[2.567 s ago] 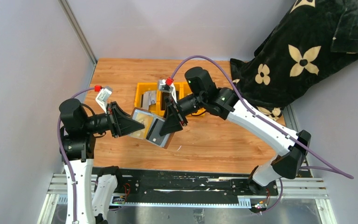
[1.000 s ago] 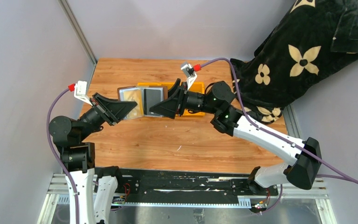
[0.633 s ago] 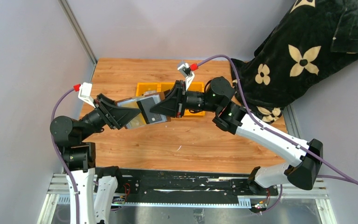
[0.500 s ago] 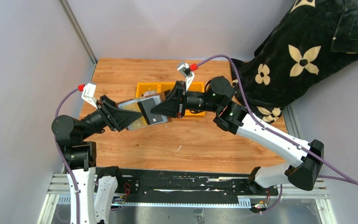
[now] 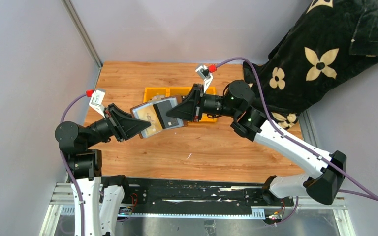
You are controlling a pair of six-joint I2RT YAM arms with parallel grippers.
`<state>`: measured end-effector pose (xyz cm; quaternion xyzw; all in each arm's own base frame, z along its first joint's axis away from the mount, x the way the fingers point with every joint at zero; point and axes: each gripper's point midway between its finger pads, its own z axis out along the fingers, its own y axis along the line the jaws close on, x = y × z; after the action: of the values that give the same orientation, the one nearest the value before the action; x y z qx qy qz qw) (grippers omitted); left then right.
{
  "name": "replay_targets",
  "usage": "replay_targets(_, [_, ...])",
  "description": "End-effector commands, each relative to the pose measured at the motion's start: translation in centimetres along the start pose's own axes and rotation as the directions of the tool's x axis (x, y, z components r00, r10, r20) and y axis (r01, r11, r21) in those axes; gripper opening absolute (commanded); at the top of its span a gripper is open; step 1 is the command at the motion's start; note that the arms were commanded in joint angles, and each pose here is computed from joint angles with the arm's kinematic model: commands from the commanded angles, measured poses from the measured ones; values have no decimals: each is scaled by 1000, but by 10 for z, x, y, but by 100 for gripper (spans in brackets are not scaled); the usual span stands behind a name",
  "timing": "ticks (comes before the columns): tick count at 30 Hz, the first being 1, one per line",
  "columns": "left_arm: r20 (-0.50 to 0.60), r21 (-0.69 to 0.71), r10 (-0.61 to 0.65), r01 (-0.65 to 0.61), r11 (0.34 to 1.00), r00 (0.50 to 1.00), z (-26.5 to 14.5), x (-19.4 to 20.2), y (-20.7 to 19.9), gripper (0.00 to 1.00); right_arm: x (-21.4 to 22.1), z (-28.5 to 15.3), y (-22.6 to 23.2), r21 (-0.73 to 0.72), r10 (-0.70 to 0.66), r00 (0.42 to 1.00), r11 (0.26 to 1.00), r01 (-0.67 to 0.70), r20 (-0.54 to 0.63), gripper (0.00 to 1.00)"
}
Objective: Take the credit cards out of the card holder
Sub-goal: Remove the credit card from the card holder.
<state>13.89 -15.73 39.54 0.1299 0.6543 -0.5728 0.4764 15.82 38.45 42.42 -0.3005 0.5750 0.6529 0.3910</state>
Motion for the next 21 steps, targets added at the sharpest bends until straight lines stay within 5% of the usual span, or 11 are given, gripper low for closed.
replay_targets(1, [-12,7,25,-25,1000,1000,-1,-1,-7,24,-15,-13,12,-31,-20,998,999,22,56,0])
replay_targets(9, [8,6,15,-15,1000,1000,-1,-5,-10,4,-10,-16,10,-73,37,998,997,-33,56,5])
replay_targets(14, [20,18,-5,5,1000,1000,0,-10,-14,0,-10,-22,-2,-75,81,994,994,-75,76,32])
replay_targets(21, [67,36,-76,74,997,995,2,-20,-19,0,-18,-36,-8,-199,180,970,969,-146,162,55])
